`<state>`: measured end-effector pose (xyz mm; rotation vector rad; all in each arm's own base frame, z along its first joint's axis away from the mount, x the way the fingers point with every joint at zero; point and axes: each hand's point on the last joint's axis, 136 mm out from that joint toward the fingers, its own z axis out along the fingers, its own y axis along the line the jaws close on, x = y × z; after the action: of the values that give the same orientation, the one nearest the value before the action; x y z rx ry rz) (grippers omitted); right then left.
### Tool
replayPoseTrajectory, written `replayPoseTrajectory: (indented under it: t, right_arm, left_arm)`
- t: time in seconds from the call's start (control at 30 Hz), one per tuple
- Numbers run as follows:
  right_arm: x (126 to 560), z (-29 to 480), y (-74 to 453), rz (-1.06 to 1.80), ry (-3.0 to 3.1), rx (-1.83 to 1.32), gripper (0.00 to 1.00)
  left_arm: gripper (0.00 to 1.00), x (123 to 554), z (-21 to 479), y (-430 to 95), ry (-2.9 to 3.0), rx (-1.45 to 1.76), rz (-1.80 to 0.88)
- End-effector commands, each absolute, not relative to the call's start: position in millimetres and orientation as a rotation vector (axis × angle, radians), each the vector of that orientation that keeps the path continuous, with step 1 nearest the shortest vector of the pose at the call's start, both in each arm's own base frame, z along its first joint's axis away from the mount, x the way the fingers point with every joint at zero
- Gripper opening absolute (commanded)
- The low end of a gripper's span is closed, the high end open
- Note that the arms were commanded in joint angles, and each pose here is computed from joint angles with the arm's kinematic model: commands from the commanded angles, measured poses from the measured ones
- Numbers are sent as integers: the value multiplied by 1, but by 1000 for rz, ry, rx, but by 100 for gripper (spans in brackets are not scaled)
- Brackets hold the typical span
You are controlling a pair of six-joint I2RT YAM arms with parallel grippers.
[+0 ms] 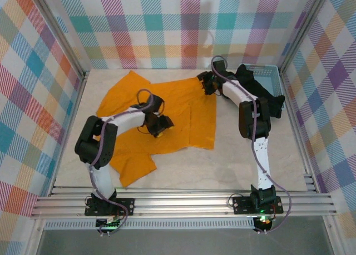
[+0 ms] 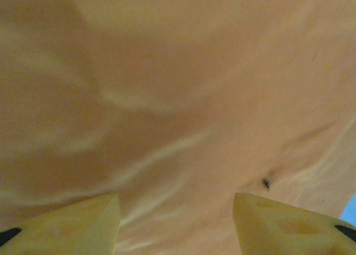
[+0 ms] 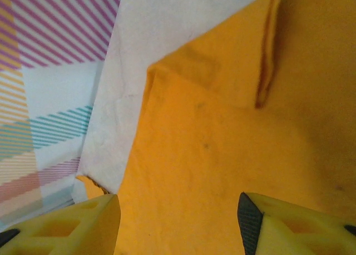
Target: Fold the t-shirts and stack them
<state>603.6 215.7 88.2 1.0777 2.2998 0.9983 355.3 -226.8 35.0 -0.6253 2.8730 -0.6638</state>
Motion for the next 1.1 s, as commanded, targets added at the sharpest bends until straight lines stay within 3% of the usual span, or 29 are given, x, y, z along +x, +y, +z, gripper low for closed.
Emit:
replayPoseTrajectory:
  t: [0.0,0.37,0.77,1.07]
  right_arm:
    - [604,67,213,928,2352,1054,58]
    - [615,42,215,928,2335,1138,62]
    - [645,52,213,947,2222,1181,52]
    - [694,77,190,1015,2050,1185,52]
  left_arm:
    - [54,346,14,-212,2900,-726,-539]
    - [53,290,-17,-145,3004,-724,-269]
    - [52,286,-12,-128,3004,-698,-224]
    - [51,288,-5,-130,2994,-690,-256]
